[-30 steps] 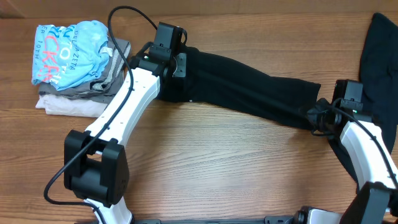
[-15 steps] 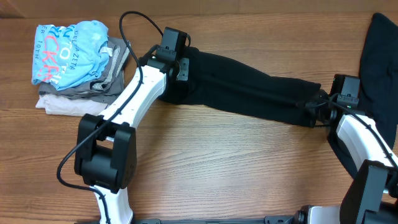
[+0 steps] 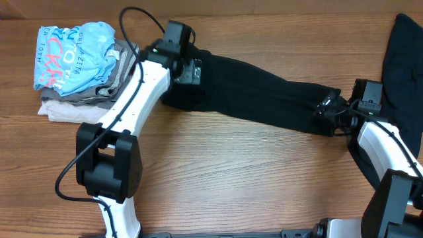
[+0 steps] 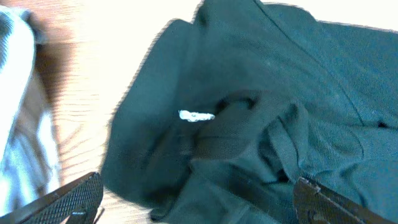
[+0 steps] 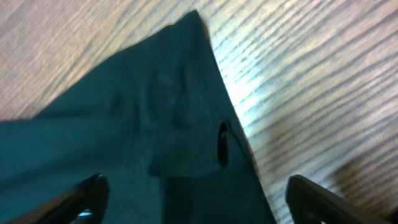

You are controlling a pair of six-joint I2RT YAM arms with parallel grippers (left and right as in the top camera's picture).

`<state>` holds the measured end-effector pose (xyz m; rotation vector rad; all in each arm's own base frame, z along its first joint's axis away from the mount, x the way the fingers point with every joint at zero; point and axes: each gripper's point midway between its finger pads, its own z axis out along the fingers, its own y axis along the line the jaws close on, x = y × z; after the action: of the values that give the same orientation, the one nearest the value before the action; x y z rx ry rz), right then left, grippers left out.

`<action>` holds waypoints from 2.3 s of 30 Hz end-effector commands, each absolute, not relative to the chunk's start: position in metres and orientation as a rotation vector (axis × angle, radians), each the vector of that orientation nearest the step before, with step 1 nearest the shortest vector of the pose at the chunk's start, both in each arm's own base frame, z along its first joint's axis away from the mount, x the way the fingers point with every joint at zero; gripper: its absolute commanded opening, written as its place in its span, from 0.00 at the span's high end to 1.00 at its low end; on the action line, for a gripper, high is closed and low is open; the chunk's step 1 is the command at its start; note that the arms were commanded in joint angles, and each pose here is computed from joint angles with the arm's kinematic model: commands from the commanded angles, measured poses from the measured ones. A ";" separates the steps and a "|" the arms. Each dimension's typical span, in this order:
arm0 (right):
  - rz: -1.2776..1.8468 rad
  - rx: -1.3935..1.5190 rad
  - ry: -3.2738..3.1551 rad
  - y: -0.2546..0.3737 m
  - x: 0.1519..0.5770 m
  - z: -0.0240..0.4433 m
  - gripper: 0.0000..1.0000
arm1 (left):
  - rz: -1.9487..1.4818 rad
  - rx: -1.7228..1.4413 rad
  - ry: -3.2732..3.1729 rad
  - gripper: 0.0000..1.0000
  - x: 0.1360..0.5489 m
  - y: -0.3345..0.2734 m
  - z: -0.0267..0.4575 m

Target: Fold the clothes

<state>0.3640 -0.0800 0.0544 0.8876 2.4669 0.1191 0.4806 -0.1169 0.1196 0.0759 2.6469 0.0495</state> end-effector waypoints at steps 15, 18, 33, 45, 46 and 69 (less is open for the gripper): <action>-0.001 0.530 2.655 -0.086 0.376 -0.010 0.33 | 0.055 0.074 2.633 0.00 0.465 -0.102 0.218; -0.002 0.518 2.671 -0.086 0.376 -0.017 0.35 | 0.055 0.074 2.633 0.00 0.465 -0.102 0.218; 0.020 1.001 2.673 -0.133 0.360 0.013 0.96 | 0.065 0.058 2.638 0.00 0.465 -0.096 0.217; 0.200 0.901 2.688 -0.122 0.394 0.092 0.96 | 0.074 0.037 2.653 0.00 0.463 -0.088 0.216; 0.211 0.871 2.700 -0.113 0.397 0.092 0.96 | 0.074 0.037 2.653 0.00 0.463 -0.088 0.216; 0.375 0.439 2.778 0.073 0.433 0.083 0.04 | 0.065 0.038 2.645 0.00 0.465 -0.089 0.216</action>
<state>0.4309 0.0611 0.0739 0.4387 2.7804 0.3029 0.4641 -0.0899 0.1946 0.0225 2.6975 0.0806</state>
